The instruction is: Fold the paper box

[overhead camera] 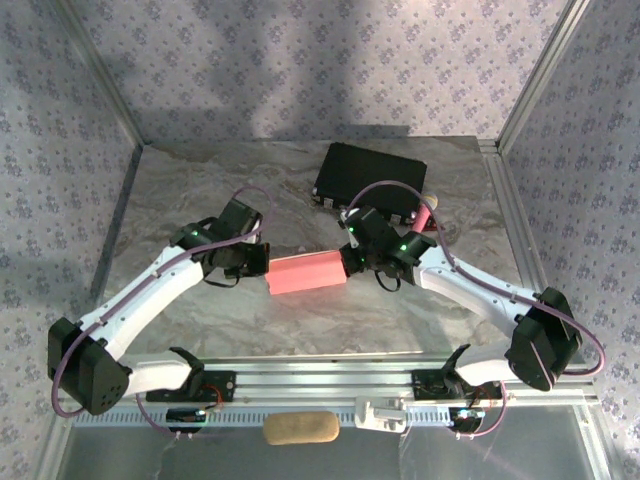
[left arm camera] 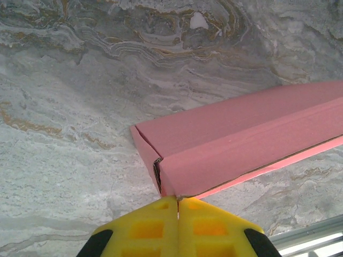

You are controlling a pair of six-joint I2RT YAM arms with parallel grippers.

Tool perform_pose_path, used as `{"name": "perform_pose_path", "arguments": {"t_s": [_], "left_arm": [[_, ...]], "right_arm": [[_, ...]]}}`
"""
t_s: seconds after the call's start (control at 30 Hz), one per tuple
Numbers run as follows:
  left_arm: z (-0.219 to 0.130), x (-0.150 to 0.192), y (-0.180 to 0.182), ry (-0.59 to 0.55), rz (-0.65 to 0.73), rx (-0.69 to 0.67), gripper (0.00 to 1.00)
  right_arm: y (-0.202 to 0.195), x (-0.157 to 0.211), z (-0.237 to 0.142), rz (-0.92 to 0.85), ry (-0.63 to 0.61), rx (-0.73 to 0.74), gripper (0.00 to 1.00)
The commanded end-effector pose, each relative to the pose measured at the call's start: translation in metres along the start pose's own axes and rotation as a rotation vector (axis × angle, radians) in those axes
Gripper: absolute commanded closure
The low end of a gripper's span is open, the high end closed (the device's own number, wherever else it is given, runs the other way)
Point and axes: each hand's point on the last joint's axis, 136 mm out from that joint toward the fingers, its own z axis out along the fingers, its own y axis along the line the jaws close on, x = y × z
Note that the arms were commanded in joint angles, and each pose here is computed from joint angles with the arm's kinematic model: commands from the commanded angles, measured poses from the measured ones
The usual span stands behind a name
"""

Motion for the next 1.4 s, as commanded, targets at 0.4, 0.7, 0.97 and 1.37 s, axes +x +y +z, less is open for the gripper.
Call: {"name": "perform_pose_path", "arguments": {"t_s": [0.4, 0.7, 0.97, 1.37], "left_arm": [[0.002, 0.009, 0.001, 0.005, 0.048, 0.022, 1.00], [0.001, 0.013, 0.011, 0.006, 0.080, -0.021, 1.00], [0.008, 0.018, 0.016, 0.018, 0.088, -0.036, 1.00], [0.014, 0.025, 0.022, 0.017, 0.095, -0.063, 1.00]], "right_arm": [[0.006, 0.019, 0.005, -0.011, 0.078, -0.011, 1.00], [0.004, 0.022, 0.006, -0.045, 0.070, 0.000, 1.00], [0.003, 0.029, 0.013, -0.085, 0.083, 0.025, 1.00], [0.000, 0.032, 0.017, -0.110, 0.093, 0.071, 1.00]]}}
